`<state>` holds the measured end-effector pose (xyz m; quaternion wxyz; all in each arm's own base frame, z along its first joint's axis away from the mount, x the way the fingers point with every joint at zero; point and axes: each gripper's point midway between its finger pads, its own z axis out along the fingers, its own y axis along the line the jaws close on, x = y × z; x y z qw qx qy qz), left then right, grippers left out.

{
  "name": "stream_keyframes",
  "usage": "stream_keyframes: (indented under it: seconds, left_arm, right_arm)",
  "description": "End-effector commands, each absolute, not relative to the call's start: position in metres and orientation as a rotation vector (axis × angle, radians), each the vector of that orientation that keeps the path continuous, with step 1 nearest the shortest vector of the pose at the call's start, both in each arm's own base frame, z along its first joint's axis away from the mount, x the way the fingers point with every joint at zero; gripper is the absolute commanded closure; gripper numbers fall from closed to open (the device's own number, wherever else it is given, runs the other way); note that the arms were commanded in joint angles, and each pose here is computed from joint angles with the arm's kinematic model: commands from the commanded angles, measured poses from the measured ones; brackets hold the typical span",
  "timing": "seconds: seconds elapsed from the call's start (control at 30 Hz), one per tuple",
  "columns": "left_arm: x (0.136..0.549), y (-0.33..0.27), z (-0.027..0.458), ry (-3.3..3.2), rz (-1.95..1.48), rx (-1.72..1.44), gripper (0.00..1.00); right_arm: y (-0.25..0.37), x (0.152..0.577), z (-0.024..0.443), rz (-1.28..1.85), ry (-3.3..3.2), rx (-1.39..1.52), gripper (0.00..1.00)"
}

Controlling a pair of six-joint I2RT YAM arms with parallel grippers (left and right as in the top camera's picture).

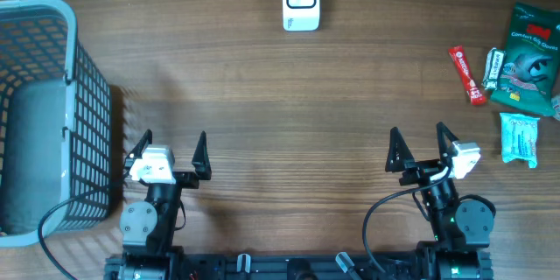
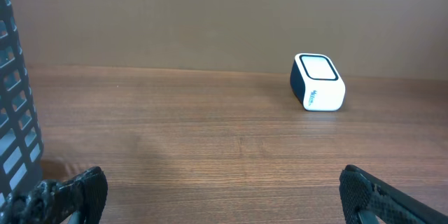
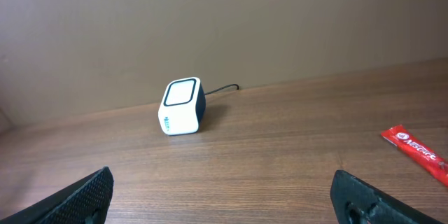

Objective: Scan the item barcode

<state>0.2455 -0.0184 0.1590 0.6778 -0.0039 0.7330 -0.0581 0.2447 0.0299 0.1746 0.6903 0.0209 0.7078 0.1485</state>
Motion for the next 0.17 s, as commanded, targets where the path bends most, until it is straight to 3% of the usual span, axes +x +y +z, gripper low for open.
stream_keyframes:
  seconds: [0.0, 0.13]
  left_arm:
    - [0.2455, -0.0189, 0.1561, 1.650, -0.145, -0.016, 0.00]
    - [0.2455, -0.0189, 0.1561, 1.650, -0.145, -0.016, 0.00]
  right_arm:
    - [0.0280, 0.2450, 0.1762, 0.326, 1.574, 0.059, 0.00]
    - [0.0280, 0.2450, 0.1762, 0.326, 1.574, 0.059, 0.00]
